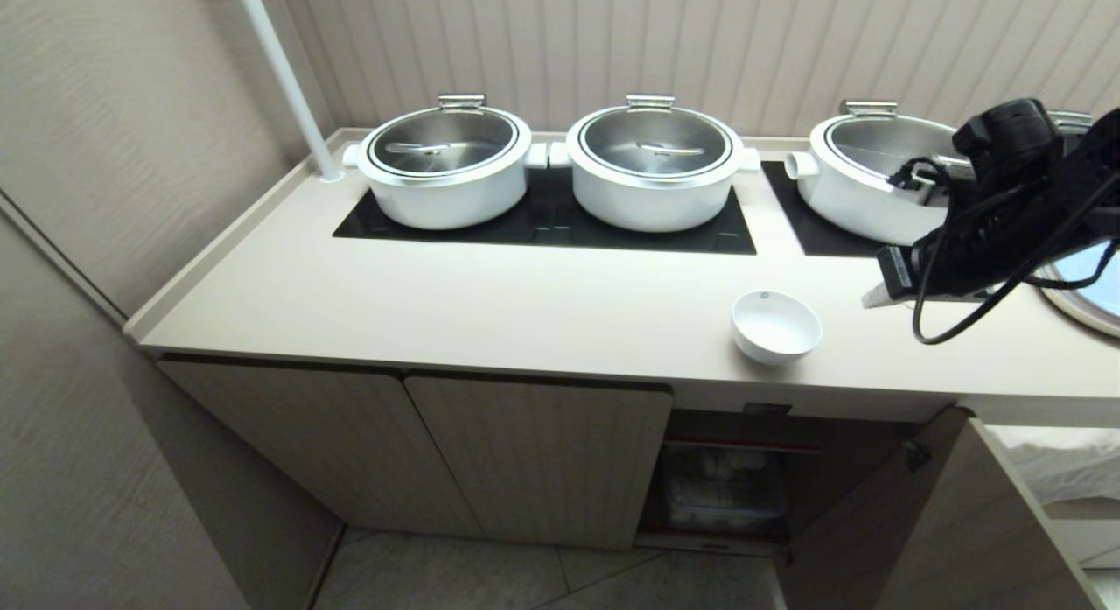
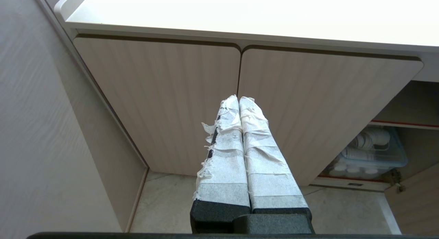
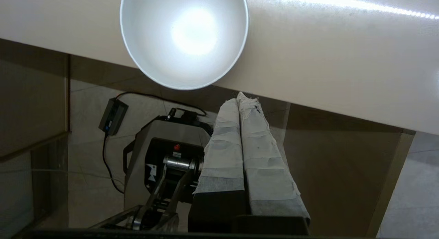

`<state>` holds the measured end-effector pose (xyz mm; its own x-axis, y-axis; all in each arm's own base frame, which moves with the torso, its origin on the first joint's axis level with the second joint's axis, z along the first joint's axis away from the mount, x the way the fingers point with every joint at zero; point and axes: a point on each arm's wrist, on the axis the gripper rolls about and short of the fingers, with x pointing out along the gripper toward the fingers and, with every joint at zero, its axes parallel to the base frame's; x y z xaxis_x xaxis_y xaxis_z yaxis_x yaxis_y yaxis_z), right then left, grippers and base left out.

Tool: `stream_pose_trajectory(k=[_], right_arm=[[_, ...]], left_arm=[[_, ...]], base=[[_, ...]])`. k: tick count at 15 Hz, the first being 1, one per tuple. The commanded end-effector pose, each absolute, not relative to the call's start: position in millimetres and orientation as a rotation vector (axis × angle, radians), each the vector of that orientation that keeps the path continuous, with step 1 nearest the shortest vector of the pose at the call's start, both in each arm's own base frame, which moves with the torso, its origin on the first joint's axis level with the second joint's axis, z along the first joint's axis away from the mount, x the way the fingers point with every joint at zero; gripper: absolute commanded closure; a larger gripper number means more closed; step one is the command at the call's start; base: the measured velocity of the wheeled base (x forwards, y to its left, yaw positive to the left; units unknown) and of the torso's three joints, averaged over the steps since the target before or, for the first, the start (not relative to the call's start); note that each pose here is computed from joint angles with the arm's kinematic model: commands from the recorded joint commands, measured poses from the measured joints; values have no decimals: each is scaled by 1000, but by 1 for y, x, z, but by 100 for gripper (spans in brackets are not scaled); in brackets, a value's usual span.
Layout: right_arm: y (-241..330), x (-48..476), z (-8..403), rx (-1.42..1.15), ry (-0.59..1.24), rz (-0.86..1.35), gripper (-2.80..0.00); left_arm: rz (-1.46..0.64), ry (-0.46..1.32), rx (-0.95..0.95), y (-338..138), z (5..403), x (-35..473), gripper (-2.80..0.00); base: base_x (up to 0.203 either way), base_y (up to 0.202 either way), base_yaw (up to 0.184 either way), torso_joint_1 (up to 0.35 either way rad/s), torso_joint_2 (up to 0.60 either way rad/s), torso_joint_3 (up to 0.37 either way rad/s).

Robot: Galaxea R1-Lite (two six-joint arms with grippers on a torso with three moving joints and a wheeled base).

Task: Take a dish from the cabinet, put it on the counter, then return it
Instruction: Pick up the bowl from the table

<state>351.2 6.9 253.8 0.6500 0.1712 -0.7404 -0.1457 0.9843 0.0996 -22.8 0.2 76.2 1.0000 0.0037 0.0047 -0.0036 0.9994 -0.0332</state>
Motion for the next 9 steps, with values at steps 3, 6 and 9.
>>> stream_pose_trajectory(k=[3, 6, 9], right_arm=[[8, 348, 251, 31, 916, 184, 0], [14, 351, 247, 22, 919, 203, 0], [19, 355, 242, 1, 932, 193, 0]], left_arm=[[4, -5, -34, 0, 76, -23, 0], [5, -6, -34, 0, 76, -23, 0], [5, -5, -34, 0, 76, -23, 0]], base=[[0, 0, 0, 0, 0, 0], [0, 0, 0, 0, 0, 0], [0, 0, 0, 0, 0, 0]])
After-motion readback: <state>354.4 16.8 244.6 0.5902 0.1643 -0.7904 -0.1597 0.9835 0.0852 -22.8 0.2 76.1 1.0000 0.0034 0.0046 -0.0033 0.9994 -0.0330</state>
